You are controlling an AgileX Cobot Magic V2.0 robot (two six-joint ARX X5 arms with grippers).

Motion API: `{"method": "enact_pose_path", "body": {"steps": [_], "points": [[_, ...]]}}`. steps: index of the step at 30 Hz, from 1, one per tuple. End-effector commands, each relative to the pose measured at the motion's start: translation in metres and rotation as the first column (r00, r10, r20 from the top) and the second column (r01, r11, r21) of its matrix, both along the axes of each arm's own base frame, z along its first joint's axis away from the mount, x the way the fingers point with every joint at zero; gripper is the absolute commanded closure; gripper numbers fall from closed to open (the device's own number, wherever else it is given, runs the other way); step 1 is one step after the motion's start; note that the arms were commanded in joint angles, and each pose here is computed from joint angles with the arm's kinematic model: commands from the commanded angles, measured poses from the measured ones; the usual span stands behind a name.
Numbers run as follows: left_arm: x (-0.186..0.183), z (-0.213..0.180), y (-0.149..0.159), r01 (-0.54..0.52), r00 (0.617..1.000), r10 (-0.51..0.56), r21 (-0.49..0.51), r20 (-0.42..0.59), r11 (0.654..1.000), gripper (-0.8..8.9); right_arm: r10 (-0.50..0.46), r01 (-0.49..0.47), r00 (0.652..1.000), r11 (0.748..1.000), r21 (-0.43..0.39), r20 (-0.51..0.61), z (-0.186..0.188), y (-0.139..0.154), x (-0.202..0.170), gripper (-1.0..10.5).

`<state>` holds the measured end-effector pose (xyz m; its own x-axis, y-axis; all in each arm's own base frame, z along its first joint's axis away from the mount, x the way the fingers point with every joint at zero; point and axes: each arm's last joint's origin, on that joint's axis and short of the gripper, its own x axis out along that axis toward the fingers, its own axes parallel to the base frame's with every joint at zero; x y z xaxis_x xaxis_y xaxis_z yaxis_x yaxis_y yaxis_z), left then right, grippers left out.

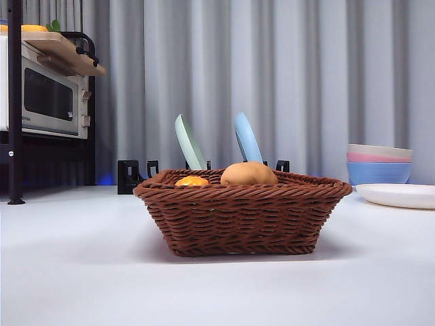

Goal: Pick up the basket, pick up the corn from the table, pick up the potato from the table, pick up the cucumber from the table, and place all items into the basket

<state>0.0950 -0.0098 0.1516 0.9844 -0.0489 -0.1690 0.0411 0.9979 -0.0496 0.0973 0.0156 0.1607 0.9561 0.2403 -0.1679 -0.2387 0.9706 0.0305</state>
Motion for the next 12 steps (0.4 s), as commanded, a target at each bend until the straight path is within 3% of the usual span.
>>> {"method": "enact_pose_path", "body": {"steps": [1,12], "points": [[0.0006,-0.0044,0.0001,0.000,1.000,0.000,0.011,-0.007,1.000,8.17,-0.002,0.002,1.000,1.000,0.004,0.015,-0.0063,-0.0012,-0.0002,9.5],[0.0006,-0.0043,0.0002,0.000,1.000,0.000,0.010,-0.006,1.000,8.17,-0.020,0.020,1.000,1.000,0.015,-0.017,-0.0129,-0.0018,-0.0018,9.5]]}}
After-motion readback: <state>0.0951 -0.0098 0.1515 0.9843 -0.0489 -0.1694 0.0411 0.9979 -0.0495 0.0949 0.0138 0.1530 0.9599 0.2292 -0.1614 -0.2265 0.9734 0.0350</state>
